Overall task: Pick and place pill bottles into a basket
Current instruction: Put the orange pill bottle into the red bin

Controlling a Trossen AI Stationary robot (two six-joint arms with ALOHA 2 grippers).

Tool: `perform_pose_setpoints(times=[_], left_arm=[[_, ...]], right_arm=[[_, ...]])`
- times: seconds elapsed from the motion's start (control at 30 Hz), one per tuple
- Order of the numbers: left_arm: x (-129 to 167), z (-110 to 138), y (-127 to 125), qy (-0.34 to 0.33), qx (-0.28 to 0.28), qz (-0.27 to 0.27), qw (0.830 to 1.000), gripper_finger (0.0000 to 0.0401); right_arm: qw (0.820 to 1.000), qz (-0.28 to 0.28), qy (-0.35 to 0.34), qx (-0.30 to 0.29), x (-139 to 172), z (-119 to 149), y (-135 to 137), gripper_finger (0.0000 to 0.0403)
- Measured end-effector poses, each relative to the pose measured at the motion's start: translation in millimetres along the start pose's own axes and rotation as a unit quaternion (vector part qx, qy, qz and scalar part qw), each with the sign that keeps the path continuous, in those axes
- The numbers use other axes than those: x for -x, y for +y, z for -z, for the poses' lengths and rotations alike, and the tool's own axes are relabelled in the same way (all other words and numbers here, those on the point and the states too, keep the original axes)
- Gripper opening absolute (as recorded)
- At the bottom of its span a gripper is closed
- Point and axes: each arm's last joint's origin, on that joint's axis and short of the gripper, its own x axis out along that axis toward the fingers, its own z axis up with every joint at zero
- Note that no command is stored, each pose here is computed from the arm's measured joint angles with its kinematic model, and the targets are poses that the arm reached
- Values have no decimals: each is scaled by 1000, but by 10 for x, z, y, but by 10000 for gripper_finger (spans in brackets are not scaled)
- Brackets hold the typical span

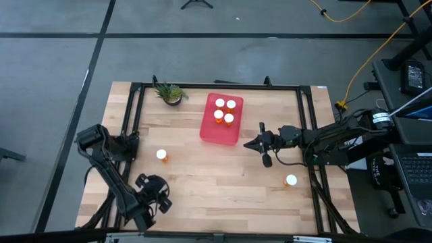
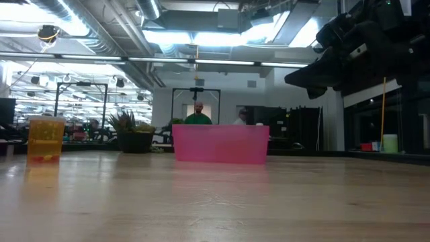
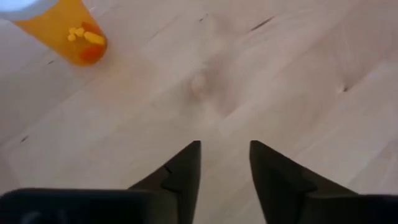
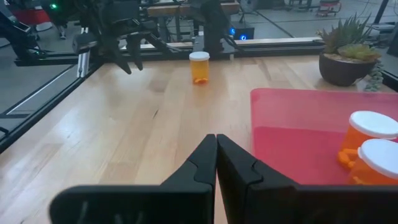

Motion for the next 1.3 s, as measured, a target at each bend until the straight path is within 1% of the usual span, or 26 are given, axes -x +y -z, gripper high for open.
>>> perform_pose_setpoints(times=[0.17,0.3,0.4,0.47,0.5,0.57,0.77,0.83,0.9,1.0,1.07,1.17,1.3], left_arm=[[-20,-25,-9,3,-4,-5,1000,188],[-23,-32,-6,2,-5,-7,1000,224],[-31,-44,-6,4,-4,-11,1000,244],[-35,-59,-6,6,-15,-14,1000,251],[-39,-67,-5,5,-22,-16,1000,253],[-46,-86,-2,-5,-18,-17,1000,255],[-41,-153,42,-81,-30,-19,996,255],[-28,-162,75,-97,-22,-26,995,255],[-17,-160,114,-89,-12,-44,995,255],[-9,-150,171,-47,-5,-89,995,253],[-4,-151,197,-35,-5,-107,994,251],[4,-161,214,-47,-10,-111,993,250],[6,-185,212,-80,-16,-97,992,249]], right_arm=[[1000,0,0,0,0,0,-1,16],[1000,0,0,-2,0,0,-1,16],[1000,0,0,-10,0,0,-1,16],[1000,0,0,-10,0,0,-1,16],[1000,0,0,-10,0,0,-1,16],[1000,0,0,-10,0,0,-1,16],[1000,-1,1,-13,0,1,2,16],[1000,-4,3,-13,0,5,15,16],[1000,-8,5,-11,-1,10,35,16],[1000,-14,8,-10,-1,17,59,16],[1000,-18,9,-9,-1,20,78,16],[1000,-23,10,-8,0,22,98,16],[1000,-25,10,-8,0,22,108,16]])
